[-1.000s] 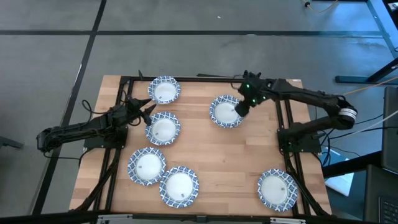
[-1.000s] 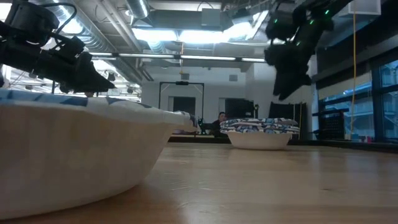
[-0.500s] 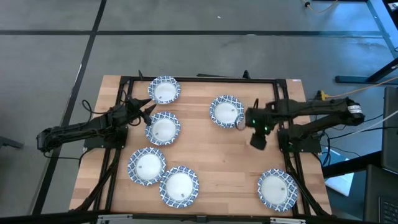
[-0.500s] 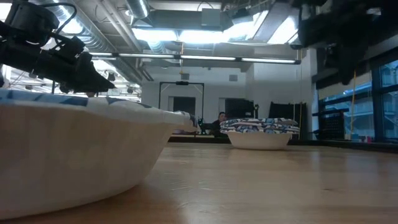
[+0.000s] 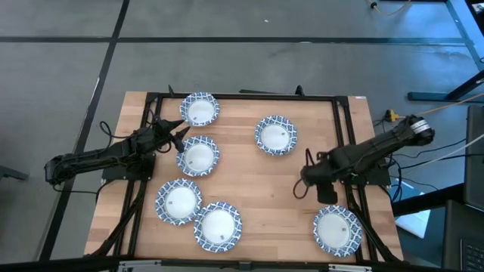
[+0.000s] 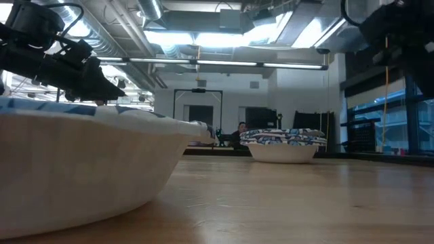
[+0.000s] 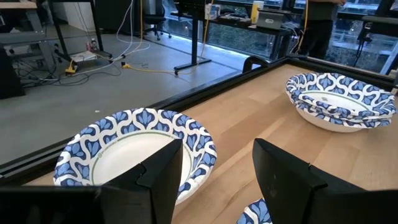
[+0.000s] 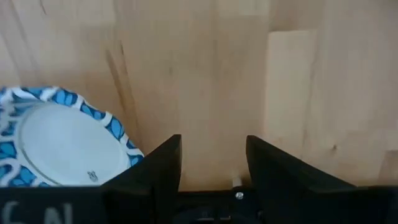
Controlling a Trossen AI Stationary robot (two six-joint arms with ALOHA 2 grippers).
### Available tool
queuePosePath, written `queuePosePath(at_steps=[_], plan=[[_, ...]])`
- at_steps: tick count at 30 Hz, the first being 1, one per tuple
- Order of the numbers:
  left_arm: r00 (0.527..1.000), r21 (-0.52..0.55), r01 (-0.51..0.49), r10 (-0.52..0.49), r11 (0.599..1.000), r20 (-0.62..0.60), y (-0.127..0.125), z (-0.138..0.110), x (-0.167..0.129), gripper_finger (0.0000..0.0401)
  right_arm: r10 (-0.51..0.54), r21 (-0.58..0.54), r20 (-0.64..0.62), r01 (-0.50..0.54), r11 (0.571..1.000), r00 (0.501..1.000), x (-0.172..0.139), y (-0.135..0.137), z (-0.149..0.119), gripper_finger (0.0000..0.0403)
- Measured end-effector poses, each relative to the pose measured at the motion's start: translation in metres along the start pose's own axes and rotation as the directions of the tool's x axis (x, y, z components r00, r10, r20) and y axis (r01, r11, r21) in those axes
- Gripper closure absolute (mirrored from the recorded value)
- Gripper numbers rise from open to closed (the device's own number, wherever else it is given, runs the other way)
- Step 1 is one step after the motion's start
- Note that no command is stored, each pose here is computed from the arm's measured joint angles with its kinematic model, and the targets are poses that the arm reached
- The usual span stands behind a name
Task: Nest bowls inside each other
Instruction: Stack the white bowl on the white bowl
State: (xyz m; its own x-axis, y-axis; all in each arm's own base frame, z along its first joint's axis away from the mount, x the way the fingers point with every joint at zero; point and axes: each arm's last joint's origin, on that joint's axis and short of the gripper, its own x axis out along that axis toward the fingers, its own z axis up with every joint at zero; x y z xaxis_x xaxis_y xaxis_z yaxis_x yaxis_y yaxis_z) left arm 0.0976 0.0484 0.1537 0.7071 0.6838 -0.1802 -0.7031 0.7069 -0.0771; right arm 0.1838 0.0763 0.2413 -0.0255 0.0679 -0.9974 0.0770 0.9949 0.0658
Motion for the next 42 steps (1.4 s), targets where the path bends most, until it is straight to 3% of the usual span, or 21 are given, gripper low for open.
queuePosePath(at_steps=[7, 15, 20, 27, 35, 42], plan=[[1.000, 0.000, 0.000, 0.000, 1.000, 0.000, 0.000, 0.000, 0.000, 0.0211, -0.059, -0.139, -0.120, 0.042, 0.989, 0.991, 0.032, 0.033, 0.006, 0.0222], [1.000, 0.000, 0.000, 0.000, 1.000, 0.000, 0.000, 0.000, 0.000, 0.0211, 0.044, -0.194, -0.250, -0.095, 0.976, 0.967, 0.057, 0.071, -0.002, 0.0222], [1.000, 0.000, 0.000, 0.000, 1.000, 0.000, 0.000, 0.000, 0.000, 0.0211, 0.067, -0.207, -0.237, -0.117, 0.971, 0.969, 0.059, 0.087, -0.012, 0.0222], [1.000, 0.000, 0.000, 0.000, 1.000, 0.000, 0.000, 0.000, 0.000, 0.0211, -0.019, -0.142, -0.193, -0.009, 0.990, 0.981, 0.067, 0.089, -0.010, 0.0222], [1.000, 0.000, 0.000, 0.000, 1.000, 0.000, 0.000, 0.000, 0.000, 0.0211, -0.003, -0.180, -0.262, -0.046, 0.983, 0.965, 0.090, 0.097, -0.002, 0.0227], [1.000, 0.000, 0.000, 0.000, 1.000, 0.000, 0.000, 0.000, 0.000, 0.0211, 0.000, -0.171, -0.286, -0.051, 0.984, 0.958, 0.098, 0.099, 0.000, 0.0295]])
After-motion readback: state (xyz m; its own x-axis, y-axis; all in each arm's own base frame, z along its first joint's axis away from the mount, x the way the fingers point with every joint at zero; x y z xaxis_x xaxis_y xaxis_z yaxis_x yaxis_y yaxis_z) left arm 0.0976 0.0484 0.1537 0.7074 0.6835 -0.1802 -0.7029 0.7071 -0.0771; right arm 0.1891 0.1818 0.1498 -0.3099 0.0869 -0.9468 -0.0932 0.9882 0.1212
